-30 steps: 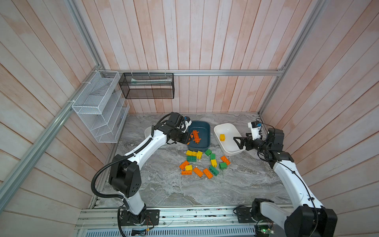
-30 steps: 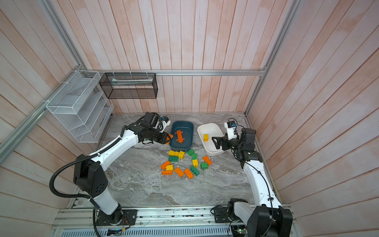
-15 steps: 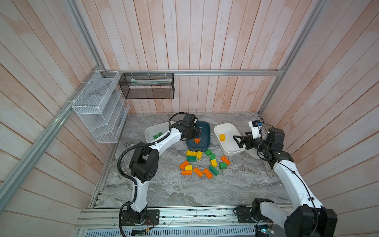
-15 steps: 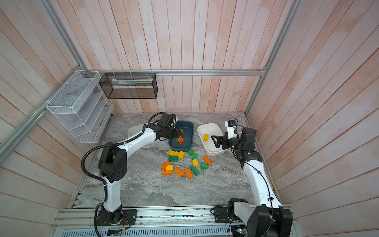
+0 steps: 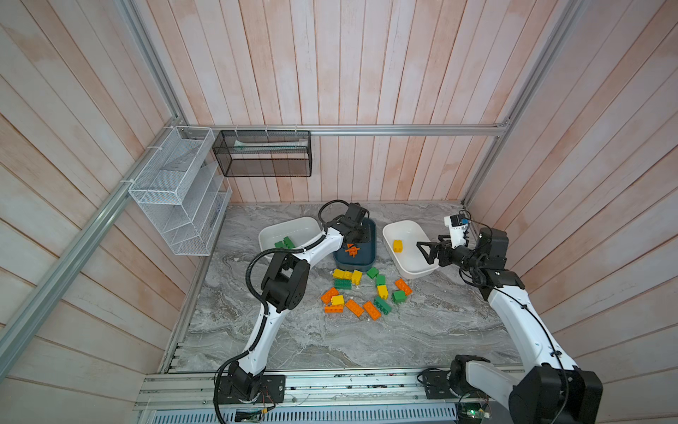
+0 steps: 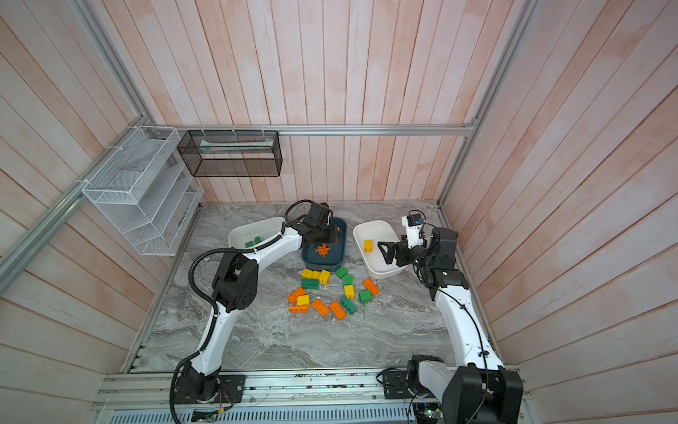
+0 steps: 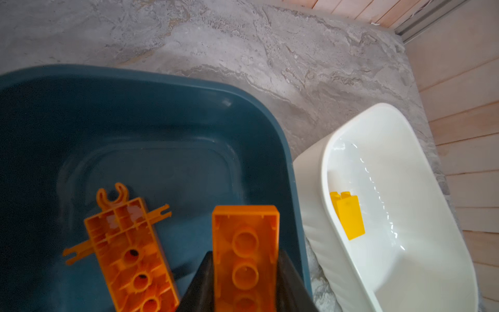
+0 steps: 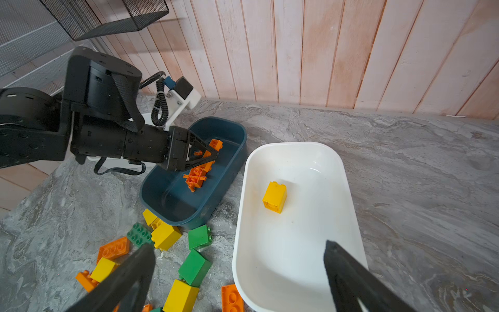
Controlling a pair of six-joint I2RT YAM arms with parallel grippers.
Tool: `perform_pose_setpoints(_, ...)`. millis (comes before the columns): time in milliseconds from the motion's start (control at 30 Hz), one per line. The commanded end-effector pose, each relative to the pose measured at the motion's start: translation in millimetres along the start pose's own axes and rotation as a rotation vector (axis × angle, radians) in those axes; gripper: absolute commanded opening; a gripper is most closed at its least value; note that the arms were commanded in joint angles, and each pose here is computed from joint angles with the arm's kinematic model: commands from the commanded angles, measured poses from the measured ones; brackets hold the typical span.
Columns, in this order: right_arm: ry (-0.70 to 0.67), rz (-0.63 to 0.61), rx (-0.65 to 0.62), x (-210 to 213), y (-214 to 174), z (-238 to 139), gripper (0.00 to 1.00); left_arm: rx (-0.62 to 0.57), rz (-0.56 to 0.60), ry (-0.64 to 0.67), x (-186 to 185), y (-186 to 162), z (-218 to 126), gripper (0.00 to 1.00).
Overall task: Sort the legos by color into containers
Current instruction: 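Carry the orange brick into the teal tub and release it, then move the left gripper back to the pile and grasp another orange brick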
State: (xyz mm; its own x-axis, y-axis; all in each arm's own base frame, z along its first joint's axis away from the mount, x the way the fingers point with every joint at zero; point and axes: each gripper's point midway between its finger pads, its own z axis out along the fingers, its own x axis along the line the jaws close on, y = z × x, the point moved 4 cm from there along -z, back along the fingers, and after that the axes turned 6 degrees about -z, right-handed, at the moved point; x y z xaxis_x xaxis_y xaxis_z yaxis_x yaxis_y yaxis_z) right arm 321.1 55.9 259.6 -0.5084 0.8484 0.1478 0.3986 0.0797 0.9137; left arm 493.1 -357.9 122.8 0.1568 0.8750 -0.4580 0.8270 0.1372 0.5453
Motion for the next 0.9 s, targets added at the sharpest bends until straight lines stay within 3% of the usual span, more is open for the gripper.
perform_pose_setpoints(0, 0.021, 0.002, -0.003, 4, 1, 2, 0.98, -0.03, -0.006, 0.024, 2, 8, 9, 0.35)
perform_pose_setpoints(100, 0.022, -0.001, -0.001, 5, 0, 1, 0.98, -0.029, 0.039, -0.023, -14, 16, -1, 0.58)
perform_pose_setpoints(300, 0.031, 0.002, -0.007, 7, 0, -2, 0.98, -0.026, 0.132, -0.066, -33, 27, -56, 0.7)
perform_pose_setpoints(433, 0.036, 0.003, -0.005, 9, -2, -2, 0.98, 0.038, 0.2, -0.06, -30, 9, -104, 0.72)
perform_pose_setpoints(633, 0.056, 0.005, -0.005, 11, -4, -1, 0.98, 0.164, 0.284, 0.004, 5, -40, -169, 0.72)
perform_pose_setpoints(867, 0.07, 0.007, -0.002, 13, -7, 1, 0.98, 0.349, 0.38, -0.047, 48, -107, -198, 0.72)
